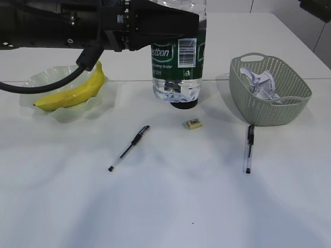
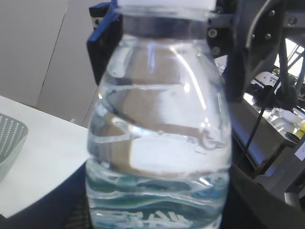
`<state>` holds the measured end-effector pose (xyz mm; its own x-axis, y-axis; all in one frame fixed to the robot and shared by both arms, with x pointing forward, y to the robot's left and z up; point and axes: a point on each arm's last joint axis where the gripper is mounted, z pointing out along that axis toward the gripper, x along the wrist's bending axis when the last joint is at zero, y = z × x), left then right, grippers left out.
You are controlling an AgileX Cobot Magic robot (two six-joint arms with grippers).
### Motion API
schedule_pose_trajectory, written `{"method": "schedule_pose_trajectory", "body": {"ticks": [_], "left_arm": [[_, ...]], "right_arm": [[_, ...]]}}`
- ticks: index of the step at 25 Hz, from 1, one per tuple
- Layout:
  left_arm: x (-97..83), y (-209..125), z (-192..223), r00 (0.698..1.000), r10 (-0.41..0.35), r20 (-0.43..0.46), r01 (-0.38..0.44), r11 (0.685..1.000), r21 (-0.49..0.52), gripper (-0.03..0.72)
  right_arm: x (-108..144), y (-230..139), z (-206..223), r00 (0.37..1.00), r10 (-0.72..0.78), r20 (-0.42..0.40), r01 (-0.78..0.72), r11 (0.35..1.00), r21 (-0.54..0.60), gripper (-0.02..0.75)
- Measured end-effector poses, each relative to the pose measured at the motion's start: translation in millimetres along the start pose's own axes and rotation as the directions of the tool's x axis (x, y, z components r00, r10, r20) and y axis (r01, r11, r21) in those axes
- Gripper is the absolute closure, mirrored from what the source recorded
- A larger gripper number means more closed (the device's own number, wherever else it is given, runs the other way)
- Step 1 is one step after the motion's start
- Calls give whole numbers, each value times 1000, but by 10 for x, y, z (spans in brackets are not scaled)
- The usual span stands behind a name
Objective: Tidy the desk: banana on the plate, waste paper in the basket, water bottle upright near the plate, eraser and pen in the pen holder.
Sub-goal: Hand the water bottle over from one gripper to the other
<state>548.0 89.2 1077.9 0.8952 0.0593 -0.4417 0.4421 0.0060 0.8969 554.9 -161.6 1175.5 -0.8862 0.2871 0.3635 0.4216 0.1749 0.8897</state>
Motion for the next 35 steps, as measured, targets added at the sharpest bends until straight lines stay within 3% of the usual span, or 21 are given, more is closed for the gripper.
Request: {"method": "schedule_pose_trajectory", "body": {"ticks": [7,24,29,35], "left_arm": [[2,-4,0,1000,3,-2,-3,1000,4,246],[67,-48,7,999,12,-39,-11,1000,28,246],[67,-48,7,999,23,-39,-22,999,28,246],[101,-32,-45,998,25,-53,-24,999,21,246]], "right_arm": [[-7,-5,-7,1000,-4,8,4,1000,10,307],[-124,-47,-182,992,10,129,-19,998,64,307],[-300,-134,-298,951,13,309,-62,987,149,307],[-512,-301,-448,809,52,585,-239,939,248,307]]}}
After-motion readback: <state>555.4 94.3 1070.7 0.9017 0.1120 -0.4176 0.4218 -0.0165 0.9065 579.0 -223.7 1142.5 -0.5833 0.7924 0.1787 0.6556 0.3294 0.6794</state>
